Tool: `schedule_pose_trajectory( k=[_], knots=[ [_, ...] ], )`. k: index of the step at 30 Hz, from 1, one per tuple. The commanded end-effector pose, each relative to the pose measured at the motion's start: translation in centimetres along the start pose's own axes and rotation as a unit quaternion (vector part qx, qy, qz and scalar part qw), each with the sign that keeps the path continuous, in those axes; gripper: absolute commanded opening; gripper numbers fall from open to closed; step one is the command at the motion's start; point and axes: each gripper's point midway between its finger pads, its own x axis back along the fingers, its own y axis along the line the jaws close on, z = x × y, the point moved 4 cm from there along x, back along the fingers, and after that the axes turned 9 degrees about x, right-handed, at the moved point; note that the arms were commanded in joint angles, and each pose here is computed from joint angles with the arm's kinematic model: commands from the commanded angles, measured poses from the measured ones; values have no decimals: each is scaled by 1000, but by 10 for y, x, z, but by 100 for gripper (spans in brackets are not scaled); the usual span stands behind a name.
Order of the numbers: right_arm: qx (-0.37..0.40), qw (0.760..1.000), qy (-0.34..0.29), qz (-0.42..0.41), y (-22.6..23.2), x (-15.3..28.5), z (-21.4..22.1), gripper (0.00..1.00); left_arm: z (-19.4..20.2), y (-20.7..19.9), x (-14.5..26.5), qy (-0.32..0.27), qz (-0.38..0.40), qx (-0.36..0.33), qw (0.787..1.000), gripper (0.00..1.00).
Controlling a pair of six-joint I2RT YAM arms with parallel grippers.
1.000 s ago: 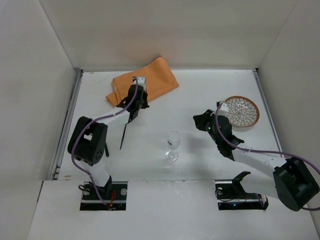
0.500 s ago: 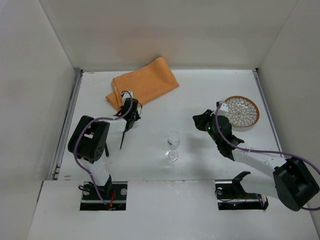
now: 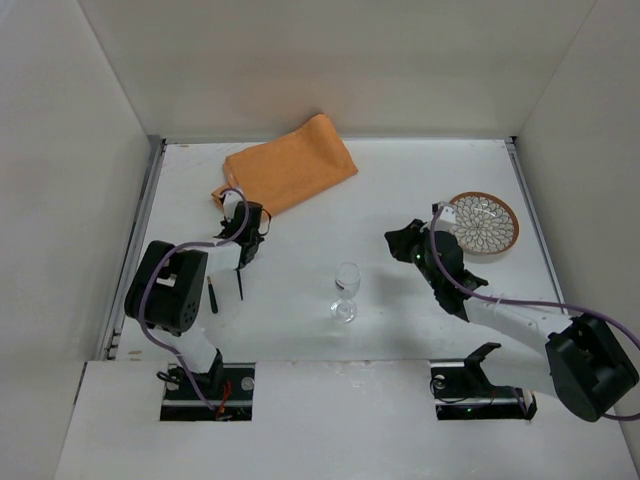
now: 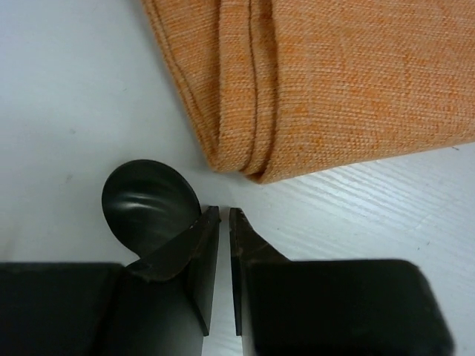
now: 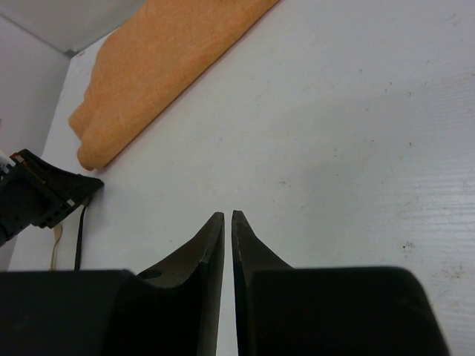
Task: Set the dinner table for one person
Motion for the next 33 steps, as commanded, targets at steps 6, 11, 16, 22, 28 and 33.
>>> schedule_pose_trajectory(
  k=[6, 11, 16, 22, 28, 33],
  knots=[
    [-2, 999, -24, -23, 13, -6, -15, 16, -55, -18, 38, -71, 41, 60, 995, 20],
    [-1, 999, -22, -25, 14, -7, -14, 17, -104, -48, 43, -104, 78, 100, 987, 42],
    [-1, 999, -21, -26, 14, -7, -14, 19, -132, -63, -5, -86, 65, 109, 988, 49],
    [1, 999, -21, -30, 16, -6, -15, 20, -138, -58, -52, -37, 39, 113, 992, 43],
    [3, 999, -16, -31, 16, -7, -12, 21, -118, -42, -59, -26, 12, 109, 994, 45],
    [2, 999, -15, -31, 17, -9, -12, 24, -89, -50, -76, 13, 11, 82, 997, 41]
  ],
)
